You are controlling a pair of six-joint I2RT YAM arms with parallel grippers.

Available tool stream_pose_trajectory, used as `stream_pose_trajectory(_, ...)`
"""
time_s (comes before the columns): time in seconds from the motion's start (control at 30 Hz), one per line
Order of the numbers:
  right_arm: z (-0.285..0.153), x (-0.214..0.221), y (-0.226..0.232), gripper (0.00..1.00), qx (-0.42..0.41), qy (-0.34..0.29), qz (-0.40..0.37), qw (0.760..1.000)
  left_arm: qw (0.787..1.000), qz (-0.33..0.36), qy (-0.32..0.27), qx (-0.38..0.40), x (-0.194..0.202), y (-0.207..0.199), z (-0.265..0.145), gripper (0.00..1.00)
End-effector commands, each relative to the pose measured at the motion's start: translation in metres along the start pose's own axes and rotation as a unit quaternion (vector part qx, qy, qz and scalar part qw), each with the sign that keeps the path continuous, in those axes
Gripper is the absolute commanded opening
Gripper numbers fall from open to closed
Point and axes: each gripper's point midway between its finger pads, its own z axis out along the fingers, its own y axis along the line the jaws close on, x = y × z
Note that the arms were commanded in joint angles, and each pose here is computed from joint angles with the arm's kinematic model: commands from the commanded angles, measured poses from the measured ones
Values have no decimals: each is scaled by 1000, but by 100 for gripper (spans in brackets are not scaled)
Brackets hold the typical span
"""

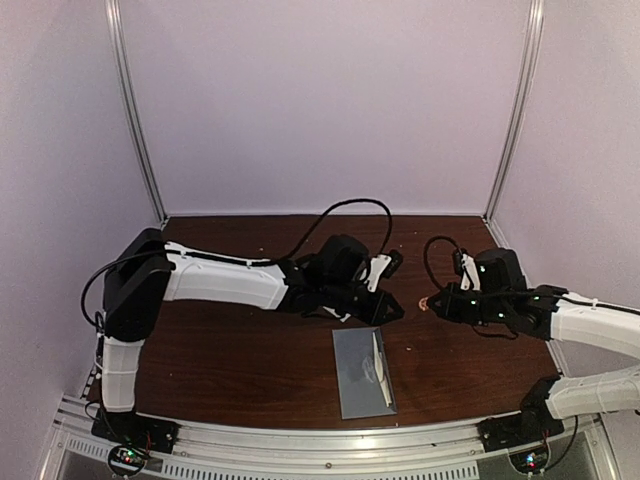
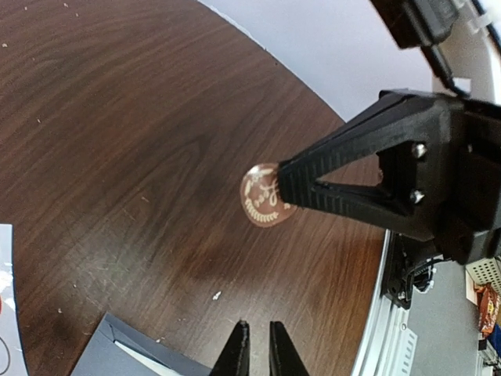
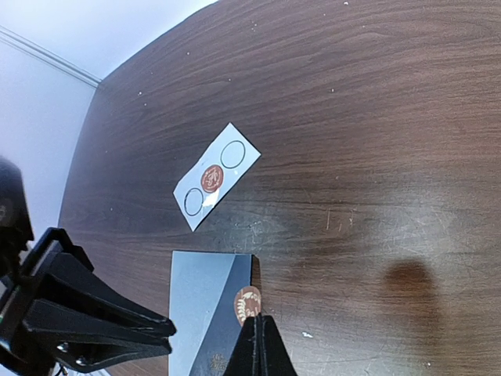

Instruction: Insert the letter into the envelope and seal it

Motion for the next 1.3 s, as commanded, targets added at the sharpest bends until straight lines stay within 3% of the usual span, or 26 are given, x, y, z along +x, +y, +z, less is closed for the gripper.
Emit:
stream_pose_trajectory(0.0, -2, 1, -5, 0, 8, -1, 4, 1000, 1000, -7, 15, 19, 10, 3, 20, 11)
stream_pose_trajectory(0.47, -3, 16, 15, 0, -50, 41, -13, 998, 991, 51, 120, -21, 83, 39, 19, 11)
stream_pose_trajectory(0.9, 0, 77, 42, 0, -113, 120, -32, 986, 982, 76, 166, -47, 119, 57, 6, 10)
stream_pose_trajectory(1.1, 10, 106, 68, 0, -163, 143, -16, 976, 980, 65, 183, -47, 131, 62, 1, 8)
stream_pose_trajectory(1.27, 22, 127, 86, 0, -178, 170, -24, 969, 980, 17, 194, -33, 138, 69, -7, 6)
